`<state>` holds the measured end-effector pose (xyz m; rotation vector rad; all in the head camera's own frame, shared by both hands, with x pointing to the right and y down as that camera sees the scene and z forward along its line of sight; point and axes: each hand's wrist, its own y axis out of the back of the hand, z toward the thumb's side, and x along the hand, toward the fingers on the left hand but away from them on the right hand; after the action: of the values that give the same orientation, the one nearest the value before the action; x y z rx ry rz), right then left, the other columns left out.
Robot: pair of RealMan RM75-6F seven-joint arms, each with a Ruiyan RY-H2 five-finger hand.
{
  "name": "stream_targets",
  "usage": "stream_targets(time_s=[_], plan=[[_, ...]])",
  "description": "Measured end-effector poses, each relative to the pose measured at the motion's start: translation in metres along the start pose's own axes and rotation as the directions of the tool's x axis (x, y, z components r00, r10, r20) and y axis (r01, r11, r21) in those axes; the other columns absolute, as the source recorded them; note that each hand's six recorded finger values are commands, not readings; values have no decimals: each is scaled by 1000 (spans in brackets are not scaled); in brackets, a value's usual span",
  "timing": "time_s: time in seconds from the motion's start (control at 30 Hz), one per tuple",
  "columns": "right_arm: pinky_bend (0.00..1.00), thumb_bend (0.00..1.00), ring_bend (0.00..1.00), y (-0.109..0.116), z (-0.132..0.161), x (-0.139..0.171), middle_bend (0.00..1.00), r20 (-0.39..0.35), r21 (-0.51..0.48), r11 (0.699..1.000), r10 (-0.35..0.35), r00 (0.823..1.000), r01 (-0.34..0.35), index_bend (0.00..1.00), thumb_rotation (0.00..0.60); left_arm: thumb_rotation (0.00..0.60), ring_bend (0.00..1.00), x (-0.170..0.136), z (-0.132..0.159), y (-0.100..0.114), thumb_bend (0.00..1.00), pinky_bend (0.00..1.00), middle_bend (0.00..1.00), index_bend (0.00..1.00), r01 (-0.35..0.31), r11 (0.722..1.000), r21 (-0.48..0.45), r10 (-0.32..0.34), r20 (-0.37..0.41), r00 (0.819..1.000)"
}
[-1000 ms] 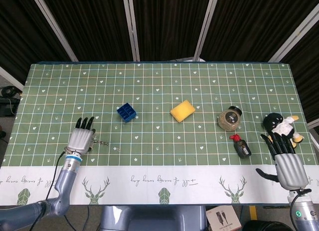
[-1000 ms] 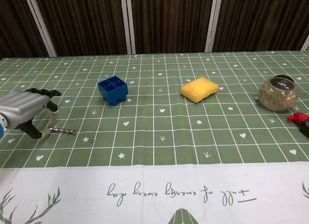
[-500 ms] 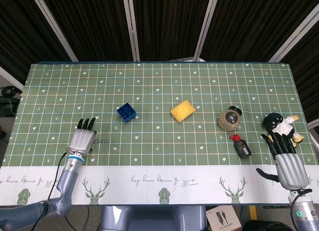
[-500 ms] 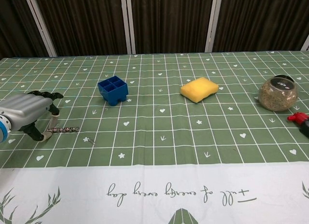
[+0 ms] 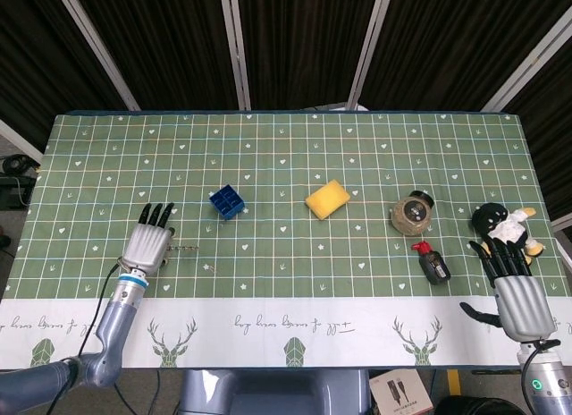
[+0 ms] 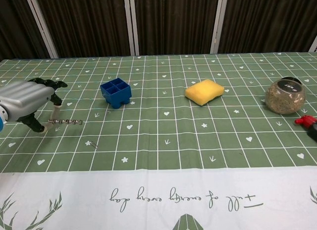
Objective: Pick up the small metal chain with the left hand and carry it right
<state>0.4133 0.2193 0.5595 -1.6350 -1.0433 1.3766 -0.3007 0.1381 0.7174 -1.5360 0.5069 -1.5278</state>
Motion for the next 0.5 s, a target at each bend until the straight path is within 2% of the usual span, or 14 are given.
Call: stream_targets(time_s=[0.2, 0.33, 0.43, 0.5], plan=[[0, 67, 0, -1, 1, 0, 0, 1, -1, 1000, 5, 1000, -5, 99, 600, 600, 0, -1, 5, 38, 478, 0, 0, 662, -74, 993, 88, 68, 67, 995], [0, 67, 0, -1, 1, 0, 0, -1, 0, 1000, 4, 1000, -4, 98, 600, 600, 0, -3, 7, 60, 480, 0, 0, 663, -116, 973, 202, 94, 117, 989], [0, 68, 0, -2, 2, 0, 0, -3, 0, 1000, 5, 1000, -5, 98, 600, 600, 0, -6, 10, 76, 480, 0, 2, 671, -162, 934, 320, 112, 167, 979], [0, 67, 0, -2, 3, -1, 0, -6, 1, 1000, 3, 1000, -3, 98, 600, 600, 0, -8, 13, 88, 481, 0, 8, 672, -215, 883, 417, 132, 217, 967]])
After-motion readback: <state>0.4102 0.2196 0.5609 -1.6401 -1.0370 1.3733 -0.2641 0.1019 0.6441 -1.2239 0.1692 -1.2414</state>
